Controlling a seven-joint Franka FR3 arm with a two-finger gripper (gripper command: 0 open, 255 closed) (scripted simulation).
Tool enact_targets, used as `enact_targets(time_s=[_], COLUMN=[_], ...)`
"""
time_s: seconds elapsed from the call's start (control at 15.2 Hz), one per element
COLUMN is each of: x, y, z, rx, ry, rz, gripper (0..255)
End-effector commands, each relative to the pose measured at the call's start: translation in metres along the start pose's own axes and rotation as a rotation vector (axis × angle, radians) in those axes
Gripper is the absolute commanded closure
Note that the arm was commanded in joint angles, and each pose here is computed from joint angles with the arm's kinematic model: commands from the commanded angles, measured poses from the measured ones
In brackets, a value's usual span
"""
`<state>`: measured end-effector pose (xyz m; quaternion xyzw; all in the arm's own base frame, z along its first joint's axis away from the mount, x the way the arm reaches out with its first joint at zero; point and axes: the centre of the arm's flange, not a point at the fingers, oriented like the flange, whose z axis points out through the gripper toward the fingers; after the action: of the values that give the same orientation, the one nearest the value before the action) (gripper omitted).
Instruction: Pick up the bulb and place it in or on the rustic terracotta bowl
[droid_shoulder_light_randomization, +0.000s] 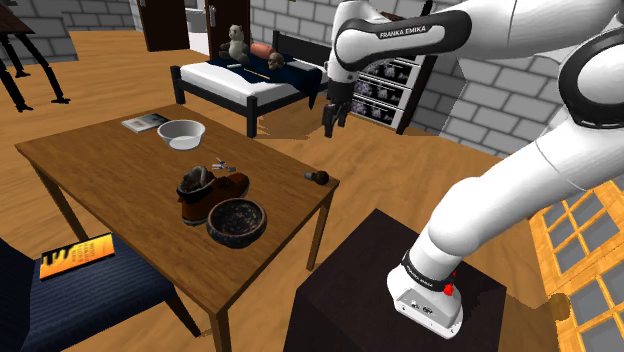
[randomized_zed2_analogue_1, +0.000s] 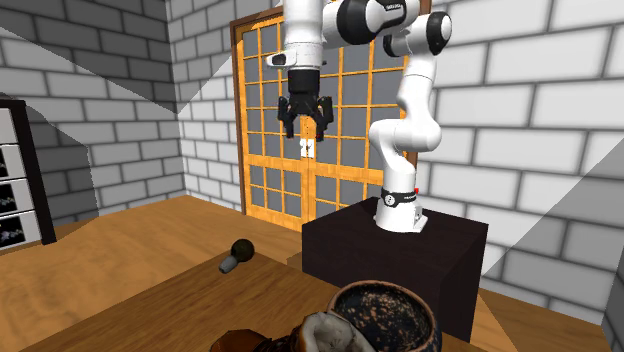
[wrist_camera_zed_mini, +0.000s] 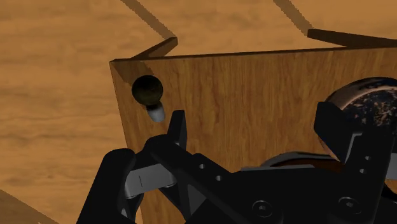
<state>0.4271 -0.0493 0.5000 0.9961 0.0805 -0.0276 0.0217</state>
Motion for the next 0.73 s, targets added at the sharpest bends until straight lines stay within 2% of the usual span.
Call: enact_targets(time_s=[0.0, 0.66], x=[0.017, 0.101], y=[0.012, 0.065], z=[0.017, 0.109], rx=[-0.002, -0.007], ry=[-0.006, -0.044], rz=[-0.007, -0.036], gripper=[0, 0])
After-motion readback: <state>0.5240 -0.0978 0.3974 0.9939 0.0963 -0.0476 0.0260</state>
